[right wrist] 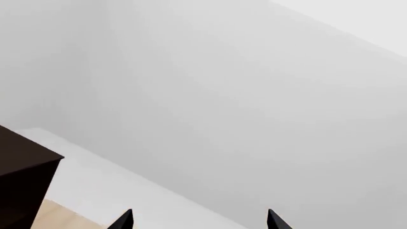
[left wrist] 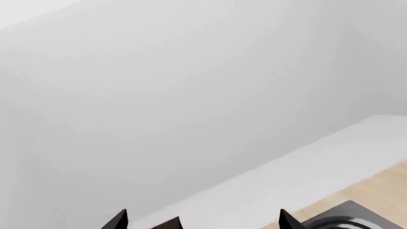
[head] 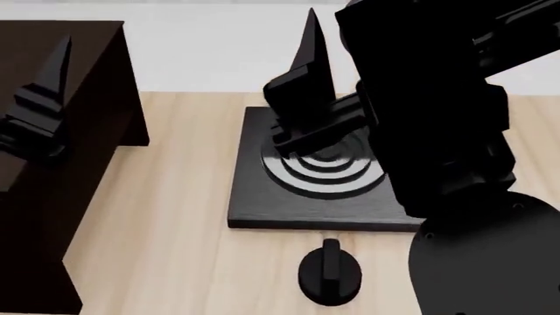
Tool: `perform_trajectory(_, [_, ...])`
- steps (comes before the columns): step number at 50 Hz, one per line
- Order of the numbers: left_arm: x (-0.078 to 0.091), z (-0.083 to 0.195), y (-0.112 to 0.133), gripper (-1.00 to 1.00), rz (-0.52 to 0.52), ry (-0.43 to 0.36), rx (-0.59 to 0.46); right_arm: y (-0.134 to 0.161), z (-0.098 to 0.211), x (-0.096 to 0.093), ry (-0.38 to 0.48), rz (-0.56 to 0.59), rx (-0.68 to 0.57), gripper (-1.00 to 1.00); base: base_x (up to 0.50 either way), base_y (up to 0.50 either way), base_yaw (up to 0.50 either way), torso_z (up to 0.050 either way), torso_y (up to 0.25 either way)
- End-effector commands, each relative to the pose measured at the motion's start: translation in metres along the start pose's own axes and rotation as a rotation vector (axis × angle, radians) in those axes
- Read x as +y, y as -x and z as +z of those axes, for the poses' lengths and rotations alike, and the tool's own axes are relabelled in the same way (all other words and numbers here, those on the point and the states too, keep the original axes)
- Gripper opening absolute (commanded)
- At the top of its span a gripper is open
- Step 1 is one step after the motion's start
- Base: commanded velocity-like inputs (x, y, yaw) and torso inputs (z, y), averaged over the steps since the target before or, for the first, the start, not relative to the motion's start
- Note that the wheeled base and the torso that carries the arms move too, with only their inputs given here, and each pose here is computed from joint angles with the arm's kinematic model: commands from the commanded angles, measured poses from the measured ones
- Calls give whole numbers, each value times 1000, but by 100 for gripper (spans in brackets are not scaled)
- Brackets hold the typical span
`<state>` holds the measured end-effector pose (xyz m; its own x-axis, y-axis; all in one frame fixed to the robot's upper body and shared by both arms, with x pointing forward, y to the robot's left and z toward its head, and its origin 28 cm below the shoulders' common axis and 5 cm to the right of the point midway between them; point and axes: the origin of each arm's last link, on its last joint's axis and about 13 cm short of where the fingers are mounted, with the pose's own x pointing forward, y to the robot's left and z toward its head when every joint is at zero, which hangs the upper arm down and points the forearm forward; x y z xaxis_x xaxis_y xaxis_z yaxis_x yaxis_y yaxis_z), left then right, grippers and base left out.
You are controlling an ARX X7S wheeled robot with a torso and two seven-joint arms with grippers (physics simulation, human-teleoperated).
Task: Put the frying pan under the cabinet shelf.
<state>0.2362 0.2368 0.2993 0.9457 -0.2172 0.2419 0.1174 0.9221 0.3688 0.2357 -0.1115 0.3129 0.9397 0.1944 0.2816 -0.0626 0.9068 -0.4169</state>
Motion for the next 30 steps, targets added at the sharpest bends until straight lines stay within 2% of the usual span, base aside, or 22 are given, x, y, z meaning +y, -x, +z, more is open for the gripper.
perform_trajectory(1, [-2,2,-2,100,-7,-4,-5,1,3,-1,5,3,-8,100,500,0,0,0,0])
perform_trajectory(30, [-5,8,-4,100,-25,-9,-16,7,13,-2,2,-4,-13,100,500,0,0,0,1])
